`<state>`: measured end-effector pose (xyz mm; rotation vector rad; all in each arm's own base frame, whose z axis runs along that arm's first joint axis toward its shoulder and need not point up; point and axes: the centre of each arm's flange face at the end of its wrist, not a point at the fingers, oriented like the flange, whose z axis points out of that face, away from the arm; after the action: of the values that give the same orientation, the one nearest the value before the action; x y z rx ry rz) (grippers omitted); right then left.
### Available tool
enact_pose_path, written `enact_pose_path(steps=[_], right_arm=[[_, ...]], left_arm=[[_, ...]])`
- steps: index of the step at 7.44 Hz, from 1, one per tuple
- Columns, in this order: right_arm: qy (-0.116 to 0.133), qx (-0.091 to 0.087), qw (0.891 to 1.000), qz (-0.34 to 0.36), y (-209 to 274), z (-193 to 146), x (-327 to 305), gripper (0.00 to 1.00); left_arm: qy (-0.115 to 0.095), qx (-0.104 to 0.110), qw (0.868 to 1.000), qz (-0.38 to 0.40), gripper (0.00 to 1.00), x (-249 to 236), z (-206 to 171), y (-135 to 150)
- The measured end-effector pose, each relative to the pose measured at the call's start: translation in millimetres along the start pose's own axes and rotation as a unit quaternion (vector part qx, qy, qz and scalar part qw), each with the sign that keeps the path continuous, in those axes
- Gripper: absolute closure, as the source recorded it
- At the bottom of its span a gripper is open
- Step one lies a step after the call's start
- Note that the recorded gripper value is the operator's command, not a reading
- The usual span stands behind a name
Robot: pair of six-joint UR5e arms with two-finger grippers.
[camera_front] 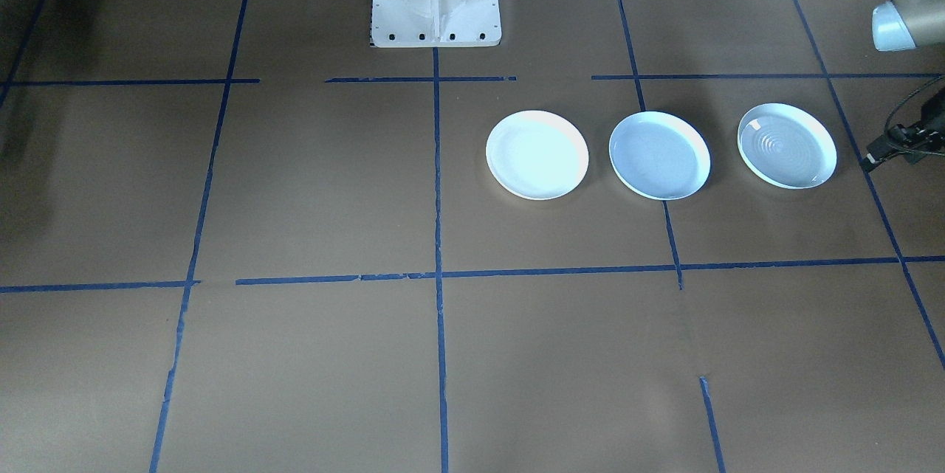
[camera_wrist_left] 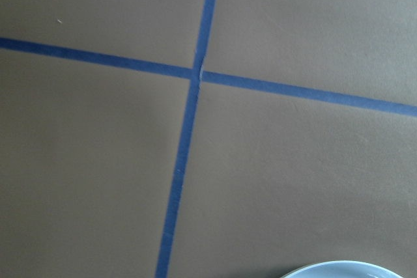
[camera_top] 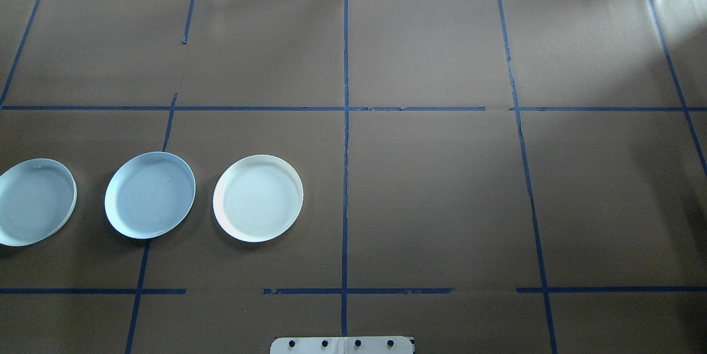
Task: Stack plate in center
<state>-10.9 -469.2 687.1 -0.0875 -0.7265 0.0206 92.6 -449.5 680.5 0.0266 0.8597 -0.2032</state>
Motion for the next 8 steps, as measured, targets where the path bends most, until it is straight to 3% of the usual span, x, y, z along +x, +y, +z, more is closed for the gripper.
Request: enact_pose_path(steps=[5, 8], right_arm=[[0.0, 0.0, 1.0, 0.0, 0, 0, 0, 0.0], [0.0, 0.0, 1.0, 0.0, 0, 0, 0, 0.0]], left_arm=[[0.022, -0.025, 0.999, 0.004, 0.01, 7, 41, 48], [0.021, -0.037, 0.999, 0.013, 0.17, 12, 50, 55]])
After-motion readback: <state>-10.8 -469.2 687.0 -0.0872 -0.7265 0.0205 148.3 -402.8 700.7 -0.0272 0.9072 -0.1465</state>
